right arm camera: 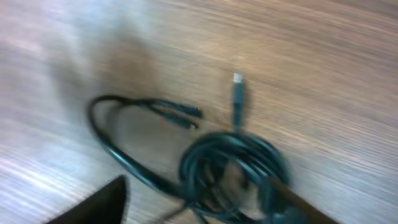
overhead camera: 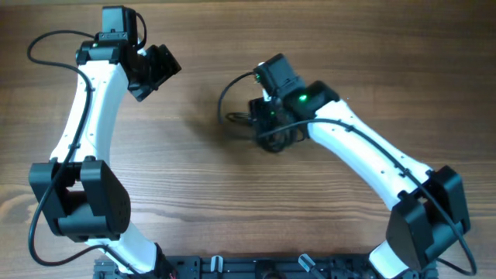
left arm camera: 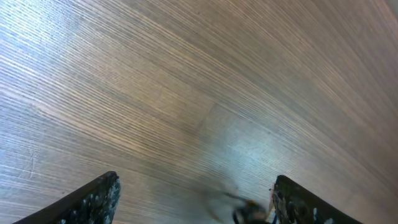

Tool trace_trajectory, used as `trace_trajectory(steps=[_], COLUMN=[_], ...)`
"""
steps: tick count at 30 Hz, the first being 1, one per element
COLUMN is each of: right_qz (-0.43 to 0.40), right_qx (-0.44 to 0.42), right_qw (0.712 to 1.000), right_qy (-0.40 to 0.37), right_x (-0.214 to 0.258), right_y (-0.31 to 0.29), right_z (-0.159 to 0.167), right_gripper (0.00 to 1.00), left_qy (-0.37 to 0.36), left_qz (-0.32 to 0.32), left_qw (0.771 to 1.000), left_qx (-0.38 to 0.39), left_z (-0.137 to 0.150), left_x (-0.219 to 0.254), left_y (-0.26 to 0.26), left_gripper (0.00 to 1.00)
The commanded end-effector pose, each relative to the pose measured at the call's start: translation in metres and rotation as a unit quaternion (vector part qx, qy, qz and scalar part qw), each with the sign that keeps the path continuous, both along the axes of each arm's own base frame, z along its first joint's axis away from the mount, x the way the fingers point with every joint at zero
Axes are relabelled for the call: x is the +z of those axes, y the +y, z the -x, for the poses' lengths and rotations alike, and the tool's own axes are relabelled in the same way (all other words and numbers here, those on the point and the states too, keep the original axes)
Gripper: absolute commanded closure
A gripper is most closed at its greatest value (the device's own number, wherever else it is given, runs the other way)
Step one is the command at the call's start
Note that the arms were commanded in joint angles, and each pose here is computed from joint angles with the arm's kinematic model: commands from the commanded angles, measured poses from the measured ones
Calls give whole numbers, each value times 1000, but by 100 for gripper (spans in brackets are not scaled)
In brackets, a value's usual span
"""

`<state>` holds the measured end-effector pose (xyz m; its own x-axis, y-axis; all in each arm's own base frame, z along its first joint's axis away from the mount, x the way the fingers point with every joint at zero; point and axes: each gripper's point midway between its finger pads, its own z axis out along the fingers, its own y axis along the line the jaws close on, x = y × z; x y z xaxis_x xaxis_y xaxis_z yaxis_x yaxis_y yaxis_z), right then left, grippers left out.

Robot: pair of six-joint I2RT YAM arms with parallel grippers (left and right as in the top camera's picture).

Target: Untangle cables

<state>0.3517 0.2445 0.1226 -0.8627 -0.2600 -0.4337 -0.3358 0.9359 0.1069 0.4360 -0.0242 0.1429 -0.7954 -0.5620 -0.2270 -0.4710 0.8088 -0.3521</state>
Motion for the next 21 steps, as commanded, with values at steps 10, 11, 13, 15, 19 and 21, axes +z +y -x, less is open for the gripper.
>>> trace_trajectory(steps=[10, 11, 13, 15, 19, 21], right_qz=[-84, -96, -113, -115, -104, -104], right_qx=[-174, -168, -166, -156, -136, -135], right_qw=[981, 981, 979, 981, 985, 985], right_qy=[8, 7, 16, 26, 25, 25], right_x=[62, 67, 70, 68, 67, 66], right_y=[-124, -132, -142, -146, -147, -147], right_z=[-34, -35, -33, -29, -27, -26], right_gripper=[21, 21, 21, 21, 21, 21], left_qy=[13, 16, 27, 36, 58, 64], left_qz=[41, 40, 38, 33, 83, 110], left_qw=[993, 990, 986, 982, 962, 951], left_qx=[-113, -132, -158, -183, -252, -280], left_z=[25, 32, 43, 54, 81, 95], left_x=[6, 5, 1, -7, -30, -42], left_y=[-112, -127, -146, -157, -192, -210], left_gripper=[40, 44, 45, 45, 45, 45])
